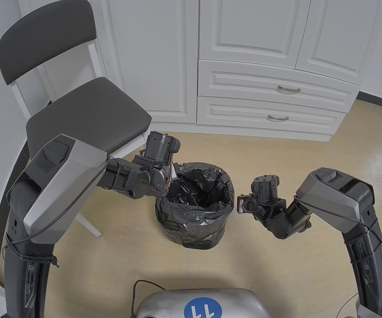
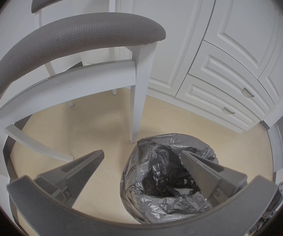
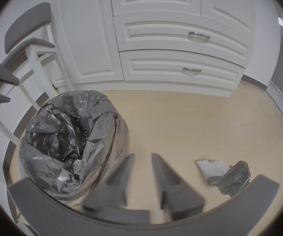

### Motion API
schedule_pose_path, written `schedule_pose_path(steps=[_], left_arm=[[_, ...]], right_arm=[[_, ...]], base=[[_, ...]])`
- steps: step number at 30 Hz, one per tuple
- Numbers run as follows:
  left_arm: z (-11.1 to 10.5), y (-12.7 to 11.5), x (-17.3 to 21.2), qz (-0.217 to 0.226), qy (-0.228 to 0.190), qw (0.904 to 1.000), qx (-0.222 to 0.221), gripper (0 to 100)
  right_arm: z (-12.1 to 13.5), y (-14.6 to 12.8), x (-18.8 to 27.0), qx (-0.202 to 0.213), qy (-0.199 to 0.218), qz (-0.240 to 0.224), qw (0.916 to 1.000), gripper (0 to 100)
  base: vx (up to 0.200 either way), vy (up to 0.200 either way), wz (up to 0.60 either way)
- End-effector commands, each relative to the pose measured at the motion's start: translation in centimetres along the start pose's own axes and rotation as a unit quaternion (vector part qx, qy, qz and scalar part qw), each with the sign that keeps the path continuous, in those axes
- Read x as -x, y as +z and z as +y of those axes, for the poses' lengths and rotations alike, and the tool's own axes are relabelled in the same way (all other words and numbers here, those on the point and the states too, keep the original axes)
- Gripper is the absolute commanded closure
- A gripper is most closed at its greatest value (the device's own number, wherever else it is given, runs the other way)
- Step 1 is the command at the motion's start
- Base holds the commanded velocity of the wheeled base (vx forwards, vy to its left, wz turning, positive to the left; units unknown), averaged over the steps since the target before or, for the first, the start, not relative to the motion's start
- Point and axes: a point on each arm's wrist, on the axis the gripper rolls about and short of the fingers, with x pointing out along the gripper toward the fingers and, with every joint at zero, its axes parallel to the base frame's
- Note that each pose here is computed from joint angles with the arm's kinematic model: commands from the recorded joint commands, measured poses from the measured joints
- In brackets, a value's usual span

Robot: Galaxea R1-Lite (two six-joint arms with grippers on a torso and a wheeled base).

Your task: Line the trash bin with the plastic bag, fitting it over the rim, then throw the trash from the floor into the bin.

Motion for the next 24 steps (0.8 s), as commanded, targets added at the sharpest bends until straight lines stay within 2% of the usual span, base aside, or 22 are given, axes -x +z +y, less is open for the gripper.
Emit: schedule_pose_path(steps=[1, 6, 11, 13, 15, 24], left_arm=[[-0.2, -0.4, 0.3, 0.005, -0.002, 1.0, -0.005, 0], [-0.8, -1.4, 0.7, 0.015, -0.006, 0.9997, -0.017, 0], [-1.7, -4.1, 1.6, 0.041, -0.012, 0.997, -0.064, 0], [-1.7, -4.1, 1.6, 0.041, -0.012, 0.997, -0.064, 0], [-2.4, -4.9, 2.0, 0.047, -0.017, 0.996, -0.074, 0], [-3.2, -8.4, 1.1, 0.071, -0.016, 0.9924, -0.099, 0]], right_arm=[[-0.5, 0.6, 0.3, 0.002, -0.003, -0.007, 1.0, 0], [-0.6, 0.3, 0.1, 0.001, -0.004, -0.011, 0.9999, 0], [-1.2, 0.3, 0.1, 0.012, -0.016, -0.006, 0.9998, 0], [-1.2, 0.3, 0.1, 0.012, -0.016, -0.006, 0.9998, 0], [-2.1, 0.8, 0.4, 0.017, -0.024, -0.006, 0.9995, 0], [-2.3, 0.4, 0.5, 0.032, -0.027, 0.004, 0.9991, 0]], base=[[0.0, 0.0, 0.0], [0.0, 0.0, 0.0], [0.0, 0.0, 0.0], [0.0, 0.0, 0.0], [0.0, 0.0, 0.0], [0.0, 0.0, 0.0]])
